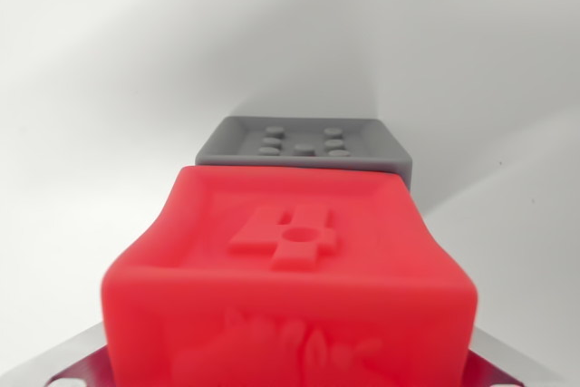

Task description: Destack cube

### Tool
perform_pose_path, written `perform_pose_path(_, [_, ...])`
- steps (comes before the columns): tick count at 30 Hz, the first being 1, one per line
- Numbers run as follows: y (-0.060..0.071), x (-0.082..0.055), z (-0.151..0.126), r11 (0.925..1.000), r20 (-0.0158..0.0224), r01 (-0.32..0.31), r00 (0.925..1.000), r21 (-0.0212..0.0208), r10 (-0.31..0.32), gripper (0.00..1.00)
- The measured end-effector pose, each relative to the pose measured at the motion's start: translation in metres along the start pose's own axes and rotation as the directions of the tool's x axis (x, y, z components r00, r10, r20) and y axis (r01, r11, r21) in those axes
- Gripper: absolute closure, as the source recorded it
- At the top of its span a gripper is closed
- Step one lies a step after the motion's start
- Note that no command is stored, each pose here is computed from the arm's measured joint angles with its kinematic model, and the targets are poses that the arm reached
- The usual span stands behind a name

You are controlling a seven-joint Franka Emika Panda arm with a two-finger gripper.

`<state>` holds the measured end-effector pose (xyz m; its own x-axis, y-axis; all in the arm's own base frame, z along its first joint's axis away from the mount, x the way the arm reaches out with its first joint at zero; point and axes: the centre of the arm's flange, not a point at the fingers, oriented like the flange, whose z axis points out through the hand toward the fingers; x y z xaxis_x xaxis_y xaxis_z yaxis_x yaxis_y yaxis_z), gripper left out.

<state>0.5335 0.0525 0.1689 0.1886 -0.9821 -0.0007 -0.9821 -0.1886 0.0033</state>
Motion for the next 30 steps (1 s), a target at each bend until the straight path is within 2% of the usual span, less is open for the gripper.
perform_pose_path(15, [-0.001, 0.000, -0.011, 1.0000, -0.0006, 0.000, 1.0000, 0.0033, 0.000, 1.00])
perform_pose_path(30, [-0.001, 0.000, -0.042, 1.0000, -0.0018, 0.000, 1.0000, 0.0047, 0.000, 1.00])
